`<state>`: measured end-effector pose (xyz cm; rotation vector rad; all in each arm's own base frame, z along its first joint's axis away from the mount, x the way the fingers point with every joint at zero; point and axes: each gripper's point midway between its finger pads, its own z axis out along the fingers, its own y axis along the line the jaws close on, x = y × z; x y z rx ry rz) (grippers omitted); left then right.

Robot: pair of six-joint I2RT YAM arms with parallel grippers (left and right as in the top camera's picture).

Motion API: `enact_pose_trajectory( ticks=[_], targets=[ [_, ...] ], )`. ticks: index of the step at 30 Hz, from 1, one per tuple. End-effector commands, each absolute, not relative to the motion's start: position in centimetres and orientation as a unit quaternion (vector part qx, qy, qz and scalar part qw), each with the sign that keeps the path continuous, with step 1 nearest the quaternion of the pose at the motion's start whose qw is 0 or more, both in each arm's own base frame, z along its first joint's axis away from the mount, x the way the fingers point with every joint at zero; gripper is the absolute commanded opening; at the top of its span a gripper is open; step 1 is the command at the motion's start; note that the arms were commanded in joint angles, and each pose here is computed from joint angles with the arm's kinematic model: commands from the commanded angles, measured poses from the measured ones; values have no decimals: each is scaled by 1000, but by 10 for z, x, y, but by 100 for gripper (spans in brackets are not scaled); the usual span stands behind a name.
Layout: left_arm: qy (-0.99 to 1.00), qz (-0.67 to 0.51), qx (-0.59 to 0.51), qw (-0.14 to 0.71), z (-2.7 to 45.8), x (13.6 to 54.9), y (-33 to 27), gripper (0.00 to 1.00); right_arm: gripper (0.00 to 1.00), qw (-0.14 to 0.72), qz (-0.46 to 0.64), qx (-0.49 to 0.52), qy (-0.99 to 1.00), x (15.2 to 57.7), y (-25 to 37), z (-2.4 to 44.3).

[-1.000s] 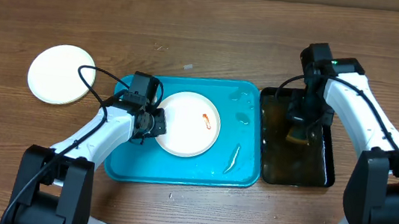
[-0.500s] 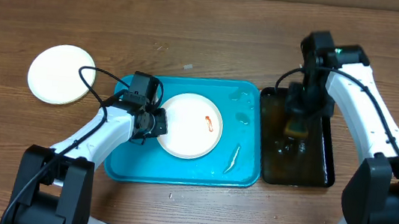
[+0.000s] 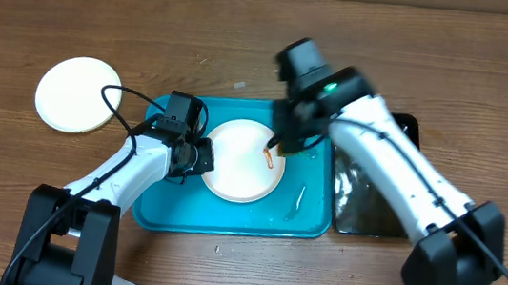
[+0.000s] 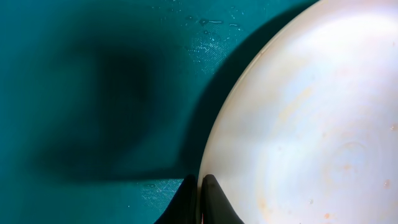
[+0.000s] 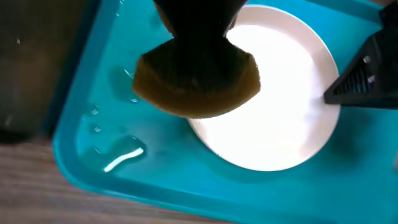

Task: Clean dirty plates on tray and stack at the side
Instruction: 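Scrub the held white plate with the sponge in the right gripper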

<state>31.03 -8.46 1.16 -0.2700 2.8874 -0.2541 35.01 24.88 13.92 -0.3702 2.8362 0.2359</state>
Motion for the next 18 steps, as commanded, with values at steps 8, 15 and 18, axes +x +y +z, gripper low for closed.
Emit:
enact_pose_trajectory(
  ticks=[8,15,18],
  targets=[
    [985,-91,-87,114,12,310,-87,7,4,204,3,-127,971,351,272,114],
    [985,-93,-87,114,12,310,-87,8,4,162,-21,-127,978,348,275,66],
    [985,-93,-87,113,12,310,-87,8,4,145,-33,-129,980,346,273,49]
  ],
)
